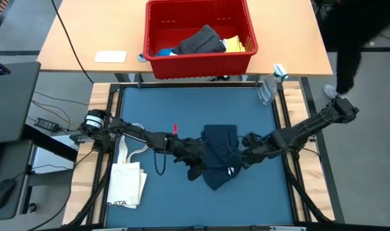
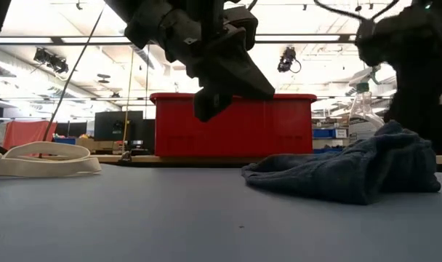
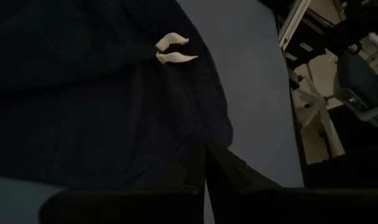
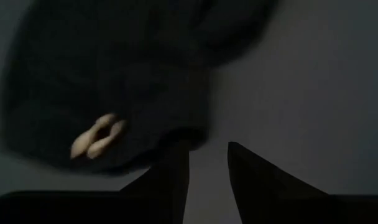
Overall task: Fold Laundry from Bin
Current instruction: Fold the dark blue shorts
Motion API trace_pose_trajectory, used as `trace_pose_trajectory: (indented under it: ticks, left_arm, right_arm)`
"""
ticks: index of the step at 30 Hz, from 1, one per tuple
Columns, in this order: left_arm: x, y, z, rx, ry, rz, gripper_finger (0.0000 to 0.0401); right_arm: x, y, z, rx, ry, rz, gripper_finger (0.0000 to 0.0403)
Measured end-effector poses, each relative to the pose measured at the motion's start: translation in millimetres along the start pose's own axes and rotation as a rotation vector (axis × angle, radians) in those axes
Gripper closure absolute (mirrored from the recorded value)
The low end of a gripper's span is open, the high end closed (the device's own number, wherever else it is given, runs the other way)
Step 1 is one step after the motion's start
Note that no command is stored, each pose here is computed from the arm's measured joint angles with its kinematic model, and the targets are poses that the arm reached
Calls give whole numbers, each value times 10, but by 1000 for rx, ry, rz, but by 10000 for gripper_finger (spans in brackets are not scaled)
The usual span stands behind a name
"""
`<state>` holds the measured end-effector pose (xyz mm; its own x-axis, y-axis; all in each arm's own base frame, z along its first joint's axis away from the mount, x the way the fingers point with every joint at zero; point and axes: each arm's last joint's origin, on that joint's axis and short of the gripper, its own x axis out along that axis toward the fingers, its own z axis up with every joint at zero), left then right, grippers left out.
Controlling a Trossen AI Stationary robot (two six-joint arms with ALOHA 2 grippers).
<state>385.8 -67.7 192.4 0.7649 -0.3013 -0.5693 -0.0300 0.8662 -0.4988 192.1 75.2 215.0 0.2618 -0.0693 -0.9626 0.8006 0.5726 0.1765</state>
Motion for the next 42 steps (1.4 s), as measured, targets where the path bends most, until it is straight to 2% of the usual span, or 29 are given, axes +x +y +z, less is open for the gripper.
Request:
trace_pose_trajectory:
  ticks: [2,5,9,12,14,16,18,20,22,24,26,28,29,32,37,40,42]
  left_arm:
    - [-4,22,8,-5,1,6,390]
    - [-10,54,21,-17,1,15,390]
    - [-14,75,35,-40,-4,18,383]
    - [-17,86,42,-56,-6,19,355]
    - [-19,97,40,-66,0,24,330]
    - [-39,111,37,-82,14,36,306]
    - [-85,127,30,-93,42,58,287]
    - [-156,135,26,-100,75,82,275]
    - [-230,136,30,-101,98,101,270]
    - [-300,126,44,-90,107,109,269]
    - [-346,129,72,-81,101,110,269]
    - [-355,149,88,-77,96,113,269]
    - [-357,165,93,-81,97,117,269]
    - [-359,178,101,-80,93,119,269]
    - [-360,186,116,-72,82,115,269]
    - [-362,200,149,-71,58,109,269]
    - [-353,203,188,-66,22,93,269]
  right_arm:
    - [3,22,9,17,-8,34,278]
    - [-26,88,24,-15,16,157,248]
    - [-54,7,67,-14,14,123,176]
    - [-48,-81,90,16,31,49,112]
    - [2,-98,105,32,31,41,74]
    - [116,-102,106,52,42,87,49]
    - [248,-106,103,98,58,162,46]
    - [357,-143,84,138,68,190,66]
    - [424,-189,77,159,66,184,109]
    - [451,-212,92,161,62,183,174]
    - [448,-185,117,131,45,218,256]
    - [409,-81,161,60,5,323,345]
    - [376,-10,187,14,-16,402,372]
    - [296,182,245,-23,-46,605,379]
    - [546,337,225,-110,59,656,390]
    - [684,482,153,-186,165,762,384]
    - [709,570,108,-228,197,844,361]
